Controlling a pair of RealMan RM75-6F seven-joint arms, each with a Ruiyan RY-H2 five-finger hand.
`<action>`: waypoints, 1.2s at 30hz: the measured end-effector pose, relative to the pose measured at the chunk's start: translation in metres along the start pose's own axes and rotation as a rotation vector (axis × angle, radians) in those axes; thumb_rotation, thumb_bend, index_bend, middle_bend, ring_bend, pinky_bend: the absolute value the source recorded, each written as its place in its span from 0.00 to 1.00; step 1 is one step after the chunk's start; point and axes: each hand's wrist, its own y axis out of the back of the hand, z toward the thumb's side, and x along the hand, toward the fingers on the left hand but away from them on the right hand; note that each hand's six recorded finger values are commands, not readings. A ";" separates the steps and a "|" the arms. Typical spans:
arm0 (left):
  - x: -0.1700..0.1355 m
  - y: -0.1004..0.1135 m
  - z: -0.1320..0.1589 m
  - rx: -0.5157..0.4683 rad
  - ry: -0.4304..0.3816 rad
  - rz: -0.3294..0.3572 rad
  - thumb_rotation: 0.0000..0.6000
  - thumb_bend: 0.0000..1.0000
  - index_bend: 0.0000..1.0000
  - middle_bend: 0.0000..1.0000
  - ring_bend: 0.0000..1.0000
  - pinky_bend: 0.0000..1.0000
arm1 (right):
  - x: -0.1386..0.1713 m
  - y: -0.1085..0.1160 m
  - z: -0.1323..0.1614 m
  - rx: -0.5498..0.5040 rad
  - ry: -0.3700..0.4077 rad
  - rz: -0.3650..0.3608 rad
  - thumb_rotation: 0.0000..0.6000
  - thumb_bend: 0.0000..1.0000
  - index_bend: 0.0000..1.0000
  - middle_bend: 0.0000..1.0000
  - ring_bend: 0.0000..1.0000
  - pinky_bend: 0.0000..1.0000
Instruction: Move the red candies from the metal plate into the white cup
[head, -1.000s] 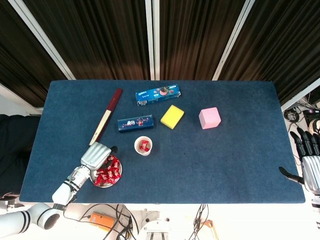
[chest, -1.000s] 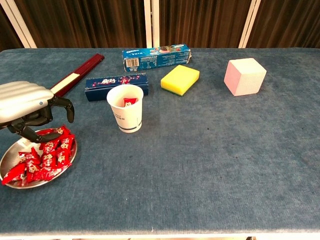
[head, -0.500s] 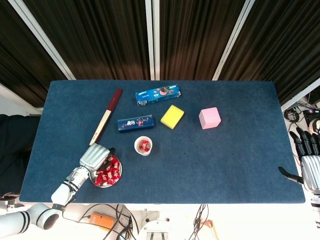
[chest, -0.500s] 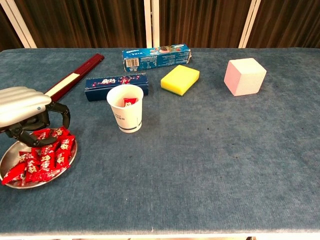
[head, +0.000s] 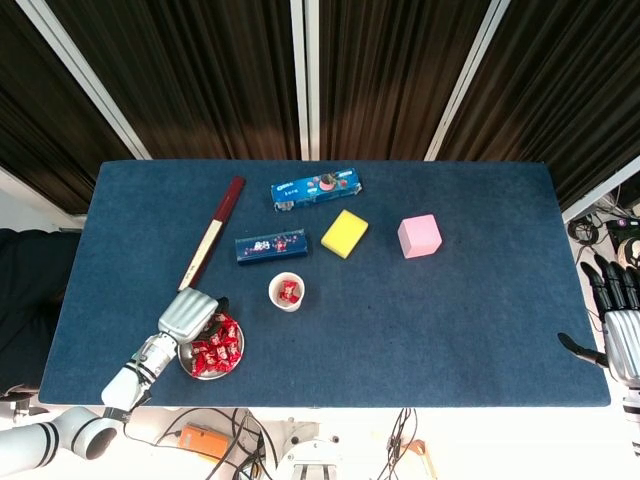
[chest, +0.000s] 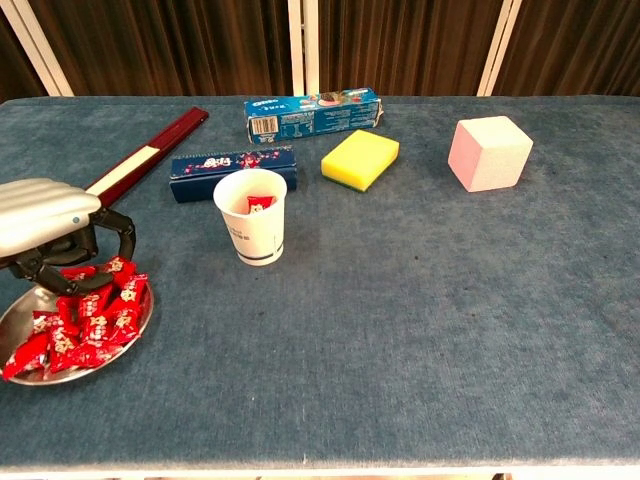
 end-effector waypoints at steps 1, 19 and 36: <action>-0.001 0.003 -0.001 -0.009 0.002 0.010 1.00 0.42 0.61 0.95 0.85 0.82 | 0.000 0.000 0.000 0.000 0.000 0.000 1.00 0.24 0.00 0.04 0.00 0.06; -0.003 0.102 0.029 -0.153 -0.100 0.260 1.00 0.42 0.61 0.95 0.85 0.82 | 0.000 -0.002 -0.007 -0.008 -0.017 0.002 1.00 0.24 0.00 0.04 0.00 0.06; 0.063 0.108 0.092 -0.120 -0.157 0.188 1.00 0.29 0.46 0.95 0.85 0.82 | -0.001 -0.007 -0.022 -0.019 -0.045 0.017 1.00 0.24 0.00 0.04 0.00 0.06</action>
